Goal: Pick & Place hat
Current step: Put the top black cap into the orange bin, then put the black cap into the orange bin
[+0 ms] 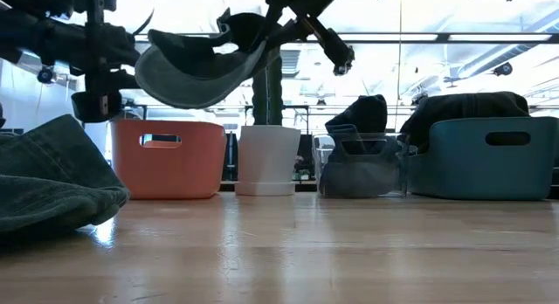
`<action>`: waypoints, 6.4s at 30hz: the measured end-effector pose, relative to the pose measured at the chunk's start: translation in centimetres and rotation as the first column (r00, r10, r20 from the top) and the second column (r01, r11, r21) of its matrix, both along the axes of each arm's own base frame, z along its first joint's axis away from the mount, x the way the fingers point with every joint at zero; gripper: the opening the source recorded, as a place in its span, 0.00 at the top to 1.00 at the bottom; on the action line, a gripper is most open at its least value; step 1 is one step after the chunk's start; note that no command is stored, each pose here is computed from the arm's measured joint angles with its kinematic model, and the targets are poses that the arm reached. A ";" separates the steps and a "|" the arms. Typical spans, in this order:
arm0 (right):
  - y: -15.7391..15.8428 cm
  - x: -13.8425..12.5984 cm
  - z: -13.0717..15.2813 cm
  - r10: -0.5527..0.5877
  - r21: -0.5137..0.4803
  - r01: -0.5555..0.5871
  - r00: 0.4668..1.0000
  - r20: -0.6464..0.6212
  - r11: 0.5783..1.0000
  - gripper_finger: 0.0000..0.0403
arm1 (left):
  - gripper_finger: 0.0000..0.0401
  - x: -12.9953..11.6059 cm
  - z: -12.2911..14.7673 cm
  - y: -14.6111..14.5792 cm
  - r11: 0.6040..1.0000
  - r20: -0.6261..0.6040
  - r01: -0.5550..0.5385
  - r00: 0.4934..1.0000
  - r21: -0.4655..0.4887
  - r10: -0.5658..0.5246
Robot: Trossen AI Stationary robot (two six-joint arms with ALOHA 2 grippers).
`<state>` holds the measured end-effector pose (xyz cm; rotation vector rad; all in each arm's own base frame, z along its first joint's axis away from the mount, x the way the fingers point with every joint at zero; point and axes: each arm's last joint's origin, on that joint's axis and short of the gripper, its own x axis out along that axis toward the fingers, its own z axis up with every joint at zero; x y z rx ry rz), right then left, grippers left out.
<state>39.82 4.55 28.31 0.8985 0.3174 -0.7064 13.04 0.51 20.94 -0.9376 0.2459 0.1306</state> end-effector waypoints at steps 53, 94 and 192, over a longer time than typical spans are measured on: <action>-0.9 0.5 0.7 0.001 -0.052 0.002 0.998 0.056 0.999 0.91 | 0.96 1.1 1.0 0.2 0.984 -0.014 -0.005 1.000 0.176 0.007; -1.2 -0.6 0.5 -0.017 -0.046 0.014 0.999 -0.047 0.999 0.56 | 0.95 2.4 1.3 4.6 0.887 -0.658 -0.269 0.597 0.375 0.460; 5.5 -2.1 -0.2 0.151 0.077 -0.145 0.986 -0.072 0.986 0.56 | 0.50 1.1 -2.3 -10.0 0.774 -0.675 0.627 0.608 0.084 -0.419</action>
